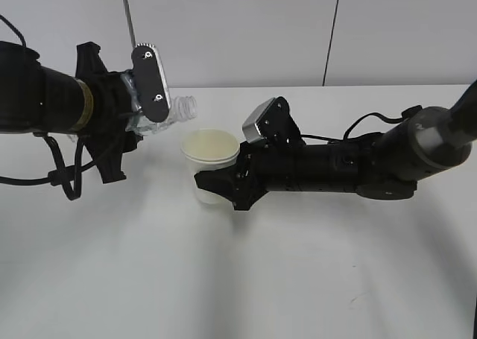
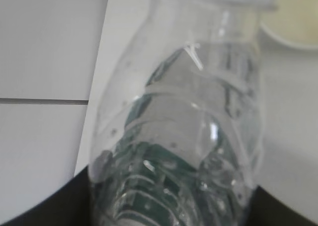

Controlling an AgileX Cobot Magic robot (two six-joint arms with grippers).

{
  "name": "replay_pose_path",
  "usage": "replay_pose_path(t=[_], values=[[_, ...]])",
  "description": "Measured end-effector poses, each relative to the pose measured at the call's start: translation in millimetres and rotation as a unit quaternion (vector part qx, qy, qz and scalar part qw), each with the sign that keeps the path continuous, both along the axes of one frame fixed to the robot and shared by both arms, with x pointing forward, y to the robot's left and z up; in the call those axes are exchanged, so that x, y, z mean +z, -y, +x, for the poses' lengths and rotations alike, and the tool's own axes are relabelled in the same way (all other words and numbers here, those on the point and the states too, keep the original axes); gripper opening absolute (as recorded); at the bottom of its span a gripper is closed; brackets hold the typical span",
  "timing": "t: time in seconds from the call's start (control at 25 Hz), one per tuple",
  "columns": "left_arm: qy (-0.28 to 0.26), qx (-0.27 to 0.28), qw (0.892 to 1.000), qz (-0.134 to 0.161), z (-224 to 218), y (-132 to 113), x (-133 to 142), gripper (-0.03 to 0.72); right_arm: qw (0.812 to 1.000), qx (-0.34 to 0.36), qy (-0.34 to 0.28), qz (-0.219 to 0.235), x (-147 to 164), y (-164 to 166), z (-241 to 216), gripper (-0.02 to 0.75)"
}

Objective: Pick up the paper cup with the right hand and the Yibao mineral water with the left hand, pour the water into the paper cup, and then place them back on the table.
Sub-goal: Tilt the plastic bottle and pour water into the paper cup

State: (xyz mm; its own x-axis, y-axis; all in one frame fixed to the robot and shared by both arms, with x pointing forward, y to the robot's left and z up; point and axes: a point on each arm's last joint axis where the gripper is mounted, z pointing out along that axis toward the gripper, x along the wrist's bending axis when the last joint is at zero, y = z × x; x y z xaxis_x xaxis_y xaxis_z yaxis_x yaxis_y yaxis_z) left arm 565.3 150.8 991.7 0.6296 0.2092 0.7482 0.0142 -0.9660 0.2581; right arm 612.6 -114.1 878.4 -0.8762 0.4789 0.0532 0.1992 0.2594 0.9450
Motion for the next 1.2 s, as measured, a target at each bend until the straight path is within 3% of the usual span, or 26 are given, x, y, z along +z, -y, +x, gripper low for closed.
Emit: replay_pose_path(t=[0.56, 1.2], values=[[0.024, -0.018, 0.998, 0.058, -1.2, 2.6, 2.2, 0.375, 1.000, 0.004, 0.000, -0.002, -0.3, -0.2, -0.6, 0.489], [0.039, -0.024, 0.995, 0.090, -4.8, 8.9, 3.8, 0.375, 1.000, 0.006, 0.000, -0.003, -0.5, -0.2, -0.8, 0.489]])
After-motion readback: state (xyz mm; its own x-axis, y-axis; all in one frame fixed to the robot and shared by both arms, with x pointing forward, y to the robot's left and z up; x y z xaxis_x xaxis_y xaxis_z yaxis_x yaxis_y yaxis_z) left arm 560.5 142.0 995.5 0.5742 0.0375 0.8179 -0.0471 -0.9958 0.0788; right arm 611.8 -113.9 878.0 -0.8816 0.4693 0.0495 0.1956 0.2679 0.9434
